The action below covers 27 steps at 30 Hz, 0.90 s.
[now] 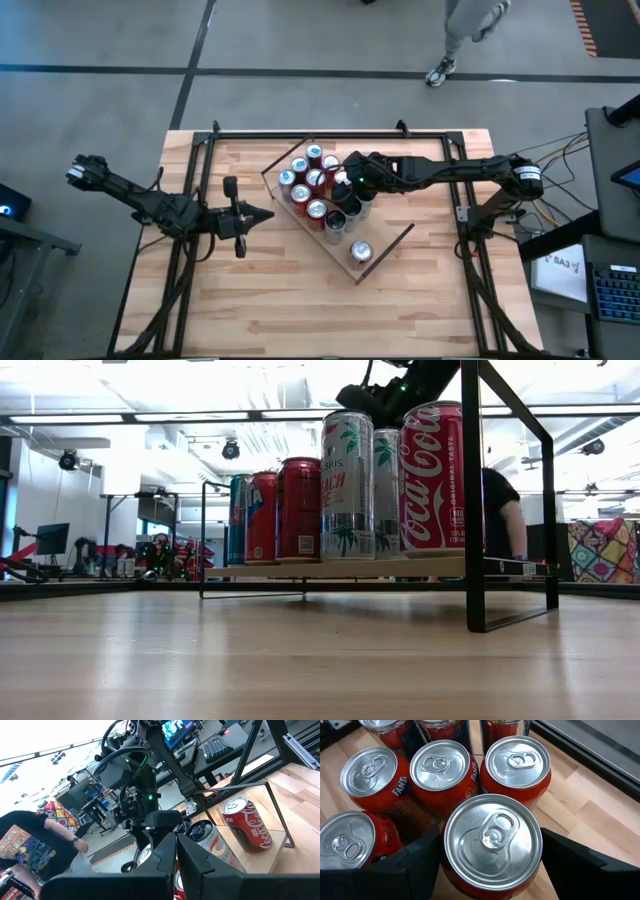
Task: Place canned beverage on shelf
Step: Put the red soda can on the shelf aligned with the red soda can on the shelf
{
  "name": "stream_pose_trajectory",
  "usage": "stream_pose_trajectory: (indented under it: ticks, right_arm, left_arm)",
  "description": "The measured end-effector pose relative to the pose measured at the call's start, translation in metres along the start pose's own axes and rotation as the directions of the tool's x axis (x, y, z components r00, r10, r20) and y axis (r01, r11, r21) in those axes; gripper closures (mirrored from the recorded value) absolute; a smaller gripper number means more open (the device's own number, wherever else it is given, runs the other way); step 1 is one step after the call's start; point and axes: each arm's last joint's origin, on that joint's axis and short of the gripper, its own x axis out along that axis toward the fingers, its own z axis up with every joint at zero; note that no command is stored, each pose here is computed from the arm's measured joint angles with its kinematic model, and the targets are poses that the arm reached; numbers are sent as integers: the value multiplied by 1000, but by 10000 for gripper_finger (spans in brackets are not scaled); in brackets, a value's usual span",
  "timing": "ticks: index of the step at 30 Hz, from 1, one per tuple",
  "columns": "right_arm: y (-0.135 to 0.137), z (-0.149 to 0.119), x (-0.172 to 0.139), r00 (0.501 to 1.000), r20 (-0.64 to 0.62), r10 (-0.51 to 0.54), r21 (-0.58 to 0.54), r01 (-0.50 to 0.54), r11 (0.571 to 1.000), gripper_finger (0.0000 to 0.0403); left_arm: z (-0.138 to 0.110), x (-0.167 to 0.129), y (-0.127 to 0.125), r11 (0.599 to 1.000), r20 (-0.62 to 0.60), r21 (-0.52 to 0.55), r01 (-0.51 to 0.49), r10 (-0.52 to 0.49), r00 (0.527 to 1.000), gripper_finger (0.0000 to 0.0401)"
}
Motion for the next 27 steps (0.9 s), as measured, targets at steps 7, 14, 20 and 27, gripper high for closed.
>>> stream_pose_trajectory:
  ticks: [7,14,20,27]
  right_arm:
    - [0,0,0,1000,0,0,-42,0,999,112]
    - [0,0,0,1000,-3,0,-56,0,998,112]
    - [0,-1,0,1000,-4,1,-64,-1,998,112]
    - [0,-1,0,1000,-5,0,-65,0,998,112]
  left_arm:
    - [0,0,0,1000,-1,12,0,0,1000,401]
    - [-1,0,0,1000,-5,21,3,-3,1000,401]
    - [-1,0,0,1000,-5,26,3,-3,1000,401]
    - [-1,0,0,1000,-6,26,3,-3,1000,401]
